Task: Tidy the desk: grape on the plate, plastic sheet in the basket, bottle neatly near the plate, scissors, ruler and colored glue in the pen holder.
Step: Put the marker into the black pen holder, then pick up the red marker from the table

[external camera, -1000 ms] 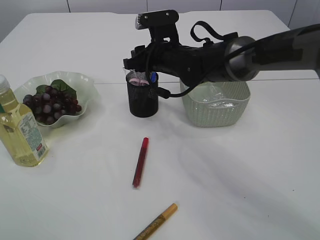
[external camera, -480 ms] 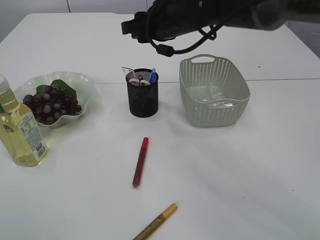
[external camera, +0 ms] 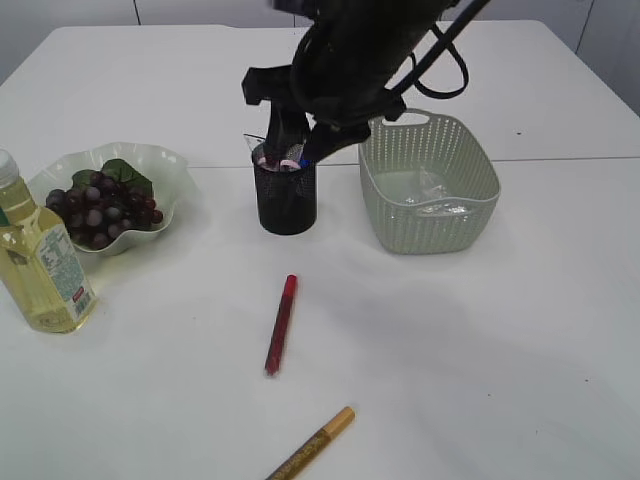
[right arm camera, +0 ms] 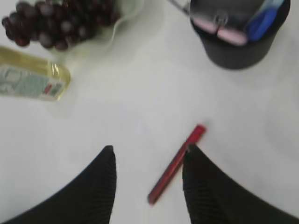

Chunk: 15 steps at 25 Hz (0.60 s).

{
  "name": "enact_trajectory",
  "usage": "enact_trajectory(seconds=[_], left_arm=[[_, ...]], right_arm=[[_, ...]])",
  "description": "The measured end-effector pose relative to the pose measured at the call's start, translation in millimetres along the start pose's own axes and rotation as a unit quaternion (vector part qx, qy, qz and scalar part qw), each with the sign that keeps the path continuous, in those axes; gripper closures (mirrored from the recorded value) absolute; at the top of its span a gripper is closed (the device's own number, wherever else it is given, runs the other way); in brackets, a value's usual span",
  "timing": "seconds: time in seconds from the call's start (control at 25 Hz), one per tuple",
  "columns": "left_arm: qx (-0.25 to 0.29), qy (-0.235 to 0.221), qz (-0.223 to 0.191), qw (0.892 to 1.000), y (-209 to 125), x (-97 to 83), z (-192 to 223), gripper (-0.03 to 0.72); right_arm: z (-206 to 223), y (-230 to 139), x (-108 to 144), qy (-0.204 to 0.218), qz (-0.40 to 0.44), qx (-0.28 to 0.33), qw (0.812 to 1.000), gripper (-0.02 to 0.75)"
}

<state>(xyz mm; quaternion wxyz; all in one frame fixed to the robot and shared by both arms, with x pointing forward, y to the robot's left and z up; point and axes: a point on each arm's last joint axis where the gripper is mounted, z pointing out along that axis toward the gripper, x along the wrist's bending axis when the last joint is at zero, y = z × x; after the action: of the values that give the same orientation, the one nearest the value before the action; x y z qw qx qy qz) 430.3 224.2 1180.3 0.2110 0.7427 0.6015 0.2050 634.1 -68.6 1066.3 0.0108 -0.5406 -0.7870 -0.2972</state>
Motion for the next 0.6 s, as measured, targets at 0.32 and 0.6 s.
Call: enact_trajectory(seconds=[0.32,0.6], left_arm=[[0.003,-0.012,-0.004,1.000,-1,-2.2,0,0.398],[0.007,-0.026,-0.009,1.000,-1,-4.7,0,0.398]], right_arm=[[-2,-17,0,0.001,0.015,0.095,0.995,0.392],[11,-24,-1,-0.098,0.154,0.104,0.978,0.392]])
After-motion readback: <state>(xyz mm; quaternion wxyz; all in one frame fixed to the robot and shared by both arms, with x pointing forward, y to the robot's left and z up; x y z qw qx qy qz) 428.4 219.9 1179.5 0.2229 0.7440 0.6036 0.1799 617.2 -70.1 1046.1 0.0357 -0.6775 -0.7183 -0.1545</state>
